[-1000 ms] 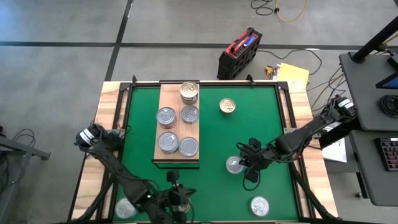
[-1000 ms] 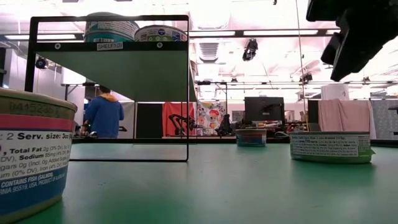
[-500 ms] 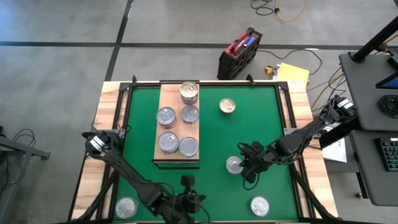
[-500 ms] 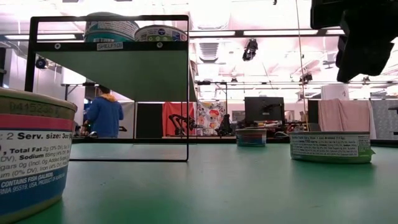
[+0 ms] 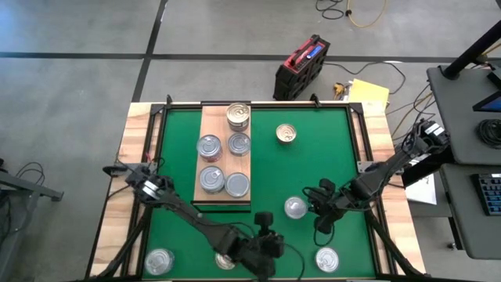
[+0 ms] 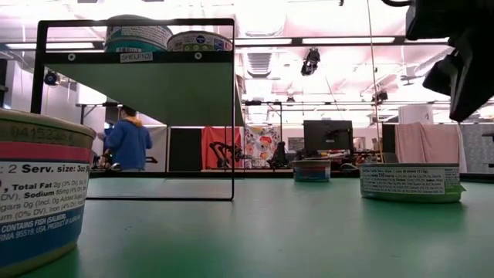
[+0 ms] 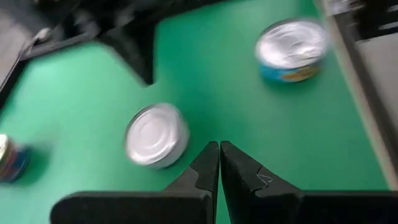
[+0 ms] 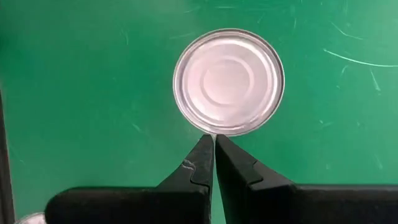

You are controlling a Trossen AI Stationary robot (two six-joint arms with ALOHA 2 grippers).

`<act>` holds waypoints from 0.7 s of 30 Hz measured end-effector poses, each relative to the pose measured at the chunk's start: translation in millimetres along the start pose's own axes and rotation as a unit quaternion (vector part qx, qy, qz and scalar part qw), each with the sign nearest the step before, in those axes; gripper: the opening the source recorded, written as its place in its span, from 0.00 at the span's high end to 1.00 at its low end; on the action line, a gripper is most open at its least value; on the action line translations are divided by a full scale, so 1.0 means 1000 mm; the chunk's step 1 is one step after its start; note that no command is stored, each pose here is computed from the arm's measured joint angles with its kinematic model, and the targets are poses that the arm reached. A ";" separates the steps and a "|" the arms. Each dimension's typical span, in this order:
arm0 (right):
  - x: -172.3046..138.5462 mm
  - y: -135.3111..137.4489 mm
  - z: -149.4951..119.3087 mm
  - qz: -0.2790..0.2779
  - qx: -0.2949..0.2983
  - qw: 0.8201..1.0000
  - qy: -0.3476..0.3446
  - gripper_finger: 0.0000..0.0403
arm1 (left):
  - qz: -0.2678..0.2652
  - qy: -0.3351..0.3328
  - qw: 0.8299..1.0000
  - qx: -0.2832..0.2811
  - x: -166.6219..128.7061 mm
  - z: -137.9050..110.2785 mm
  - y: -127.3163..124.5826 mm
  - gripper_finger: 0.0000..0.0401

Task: Stack canned seafood by type on shelf
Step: Stack the green and white tuna can on top of the green and white tuna can on the shelf

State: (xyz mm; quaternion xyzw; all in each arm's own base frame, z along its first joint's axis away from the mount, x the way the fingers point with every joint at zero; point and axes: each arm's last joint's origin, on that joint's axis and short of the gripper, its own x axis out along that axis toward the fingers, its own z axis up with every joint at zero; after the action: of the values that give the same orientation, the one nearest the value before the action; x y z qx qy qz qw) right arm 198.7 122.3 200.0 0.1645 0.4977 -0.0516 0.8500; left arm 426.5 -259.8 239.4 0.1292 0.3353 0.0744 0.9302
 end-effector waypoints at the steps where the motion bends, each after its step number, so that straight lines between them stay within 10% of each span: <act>1: -0.001 0.001 -0.001 0.004 0.004 1.000 -0.003 0.98 | 0.007 0.012 1.000 -0.008 0.001 0.002 0.002 1.00; 9: -0.006 0.008 -0.005 0.011 0.078 0.996 -0.036 0.98 | 0.030 0.038 0.998 0.031 -0.014 0.018 0.005 1.00; 21: -0.006 0.009 -0.006 0.013 0.021 0.999 -0.034 0.98 | 0.040 0.056 0.997 -0.023 -0.005 0.004 -0.001 1.00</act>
State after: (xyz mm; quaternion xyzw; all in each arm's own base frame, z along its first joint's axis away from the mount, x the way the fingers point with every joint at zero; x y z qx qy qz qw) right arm 193.0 132.0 204.9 0.1872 0.4654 -0.0569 0.8632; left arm 425.3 -262.4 245.8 0.1163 0.3793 0.1261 0.9092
